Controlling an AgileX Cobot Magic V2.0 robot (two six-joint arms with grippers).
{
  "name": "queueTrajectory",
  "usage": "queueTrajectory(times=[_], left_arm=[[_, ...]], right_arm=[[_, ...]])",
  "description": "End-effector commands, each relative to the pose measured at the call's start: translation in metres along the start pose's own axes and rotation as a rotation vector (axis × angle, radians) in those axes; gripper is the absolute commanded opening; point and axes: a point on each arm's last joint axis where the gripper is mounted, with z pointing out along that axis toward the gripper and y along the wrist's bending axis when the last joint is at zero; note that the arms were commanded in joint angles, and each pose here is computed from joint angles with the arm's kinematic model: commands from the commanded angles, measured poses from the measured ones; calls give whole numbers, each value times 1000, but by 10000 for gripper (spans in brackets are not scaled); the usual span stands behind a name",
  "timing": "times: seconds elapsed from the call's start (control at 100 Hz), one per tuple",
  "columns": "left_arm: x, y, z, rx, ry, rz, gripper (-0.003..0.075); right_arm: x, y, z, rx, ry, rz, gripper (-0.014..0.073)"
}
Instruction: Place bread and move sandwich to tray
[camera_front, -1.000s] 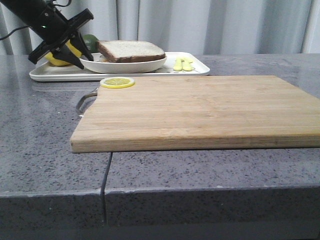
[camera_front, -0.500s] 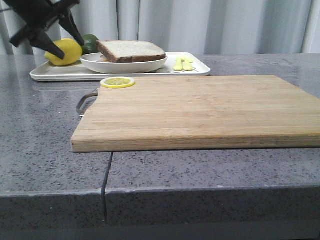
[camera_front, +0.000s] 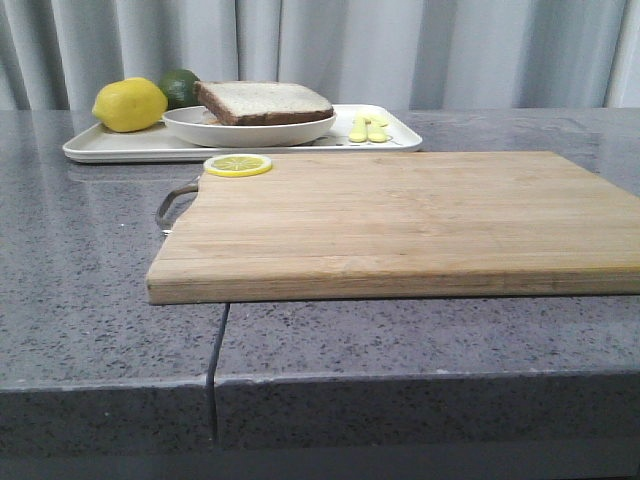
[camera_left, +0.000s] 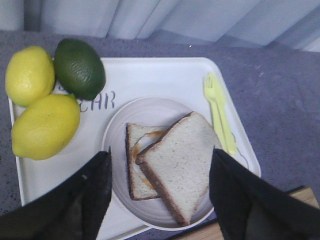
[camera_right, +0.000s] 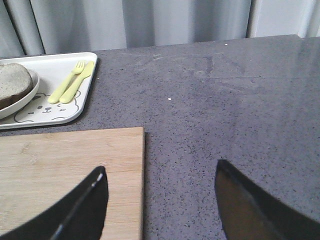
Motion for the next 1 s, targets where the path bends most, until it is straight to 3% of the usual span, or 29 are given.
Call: queueTrajectory(times=[0.0,0.39,0.59,0.71,0.99], left_arm=[[-4,-41,-55,62,-98,94,400],[17,-77,-90,-123,-150,307,400],[38,-102,-111,-87,-282,370,400],[62,-99,-119,-82,-319,358,400],[142,-68,-135,-113,-421,317,400]], right_arm=[[-16,1,-3,-8,-108,1,472],[-16,1,-3,-8,-108,1,472],[-16,1,-3,-8,-108,1,472],[-16,1,-3,-8,-109,1,472],[-16,1,-3,-8,-109,1,472]])
